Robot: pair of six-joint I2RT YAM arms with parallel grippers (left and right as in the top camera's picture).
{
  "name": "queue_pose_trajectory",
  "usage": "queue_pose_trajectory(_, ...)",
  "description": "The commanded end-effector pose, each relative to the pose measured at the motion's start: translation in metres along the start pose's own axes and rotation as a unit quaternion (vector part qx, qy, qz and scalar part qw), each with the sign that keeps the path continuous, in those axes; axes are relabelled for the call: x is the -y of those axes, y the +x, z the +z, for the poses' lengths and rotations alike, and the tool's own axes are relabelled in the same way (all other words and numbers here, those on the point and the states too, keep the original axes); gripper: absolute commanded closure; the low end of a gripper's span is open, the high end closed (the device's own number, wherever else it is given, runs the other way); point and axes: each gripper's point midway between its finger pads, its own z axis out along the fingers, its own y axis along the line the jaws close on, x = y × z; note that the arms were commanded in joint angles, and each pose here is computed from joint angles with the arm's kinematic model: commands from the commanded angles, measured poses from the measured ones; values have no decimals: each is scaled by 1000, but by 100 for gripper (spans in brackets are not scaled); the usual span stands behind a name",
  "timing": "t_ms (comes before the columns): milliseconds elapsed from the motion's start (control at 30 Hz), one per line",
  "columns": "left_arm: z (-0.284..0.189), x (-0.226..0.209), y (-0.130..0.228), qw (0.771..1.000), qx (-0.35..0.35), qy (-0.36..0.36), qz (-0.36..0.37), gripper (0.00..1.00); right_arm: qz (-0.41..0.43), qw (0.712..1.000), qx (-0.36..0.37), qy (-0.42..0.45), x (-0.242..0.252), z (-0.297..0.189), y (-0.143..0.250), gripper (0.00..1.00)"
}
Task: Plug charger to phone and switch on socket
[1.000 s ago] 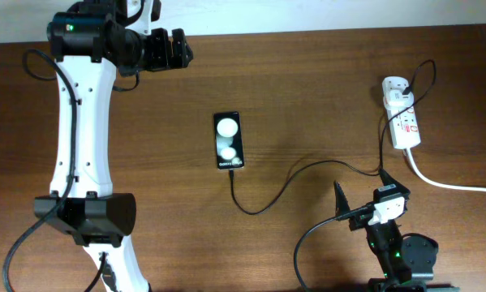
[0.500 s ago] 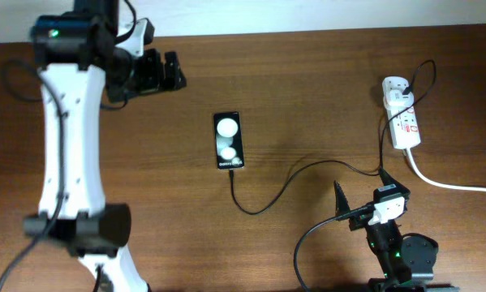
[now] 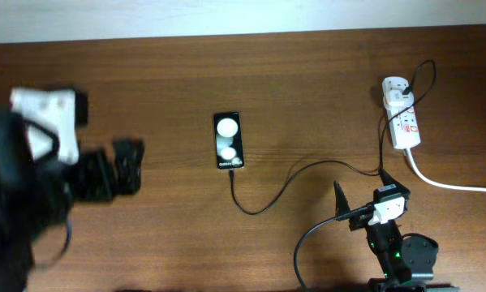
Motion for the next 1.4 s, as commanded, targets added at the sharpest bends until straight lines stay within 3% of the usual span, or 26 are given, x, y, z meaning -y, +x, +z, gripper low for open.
queue_pose_trajectory(0, 4, -30, 27, 996, 50, -69, 11, 1, 4, 1000, -1, -4, -2, 0, 2, 1)
queue_pose_trajectory(233, 69, -50, 61, 970, 233, -58, 20, 1, 4, 1000, -1, -4, -2, 0, 2, 2)
queue_pose_trajectory(433, 98, -58, 88, 948, 314, -46, 25, 1, 4, 1000, -1, -4, -2, 0, 2, 1)
queue_pose_trajectory(700, 155, -72, 114, 936, 349, -48, 24, 1, 4, 1000, -1, -4, -2, 0, 2, 1)
queue_pose_trajectory(900, 193, -83, 150, 945, 323, -52, 23, 1, 4, 1000, -1, -4, -2, 0, 2, 1)
queue_pose_trajectory(1100, 204, -89, 173, 948, 312, -58, 21, 1, 4, 1000, -1, -4, -2, 0, 2, 1)
queue_pose_trajectory(1367, 187, -86, 168, 936, 346, -52, 23, 1, 4, 1000, -1, -4, -2, 0, 2, 1)
